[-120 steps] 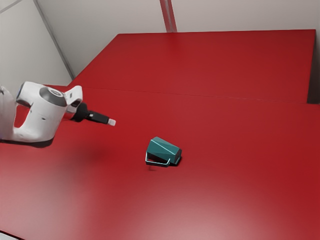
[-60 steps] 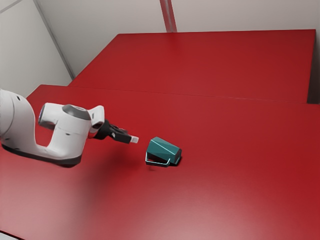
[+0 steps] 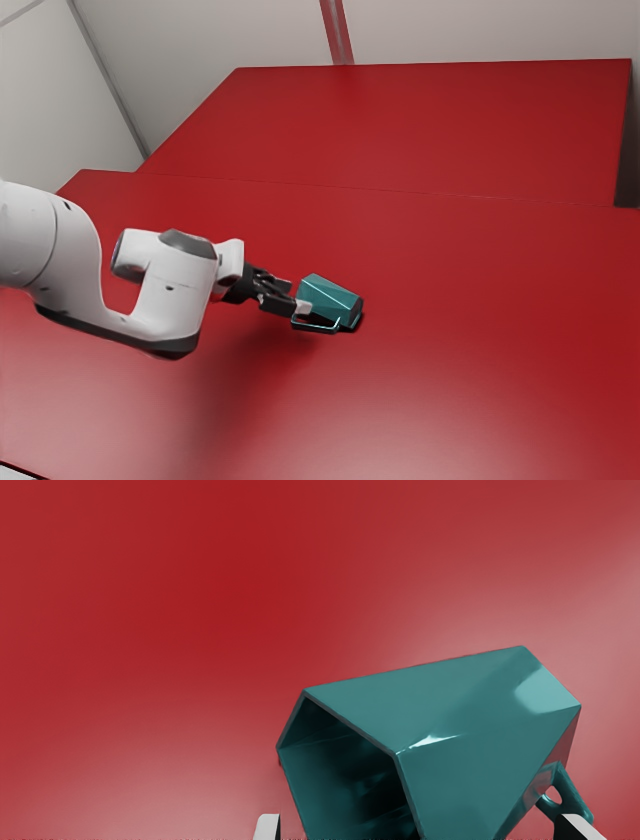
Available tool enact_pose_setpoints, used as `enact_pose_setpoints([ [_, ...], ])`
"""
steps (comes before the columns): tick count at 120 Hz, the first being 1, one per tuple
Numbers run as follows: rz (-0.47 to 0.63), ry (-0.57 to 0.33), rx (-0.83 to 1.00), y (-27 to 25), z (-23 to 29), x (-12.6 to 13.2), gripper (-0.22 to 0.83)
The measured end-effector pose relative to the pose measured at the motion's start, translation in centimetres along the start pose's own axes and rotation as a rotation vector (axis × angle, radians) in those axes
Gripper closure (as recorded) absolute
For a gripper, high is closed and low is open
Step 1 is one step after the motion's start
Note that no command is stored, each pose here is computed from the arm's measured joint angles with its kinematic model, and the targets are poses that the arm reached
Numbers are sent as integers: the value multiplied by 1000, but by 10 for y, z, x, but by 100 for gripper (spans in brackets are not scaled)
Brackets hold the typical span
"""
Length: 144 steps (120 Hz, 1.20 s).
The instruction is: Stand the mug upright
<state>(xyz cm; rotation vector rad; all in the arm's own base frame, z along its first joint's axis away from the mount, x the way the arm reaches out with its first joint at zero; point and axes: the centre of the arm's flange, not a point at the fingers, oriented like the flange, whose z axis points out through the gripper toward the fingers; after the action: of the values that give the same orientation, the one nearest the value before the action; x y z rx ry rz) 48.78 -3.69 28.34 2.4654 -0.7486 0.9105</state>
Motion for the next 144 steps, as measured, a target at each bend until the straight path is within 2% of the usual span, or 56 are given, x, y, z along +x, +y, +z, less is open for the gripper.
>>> enact_pose_setpoints([
  [23, 40, 2, -14, 11, 8, 1, 4],
  [43, 40, 47, -20, 16, 11, 0, 14],
  [70, 94, 83, -35, 21, 14, 3, 27],
  [112, 176, 123, -59, 44, 24, 17, 35],
  [144, 203, 155, -50, 52, 26, 30, 60],
])
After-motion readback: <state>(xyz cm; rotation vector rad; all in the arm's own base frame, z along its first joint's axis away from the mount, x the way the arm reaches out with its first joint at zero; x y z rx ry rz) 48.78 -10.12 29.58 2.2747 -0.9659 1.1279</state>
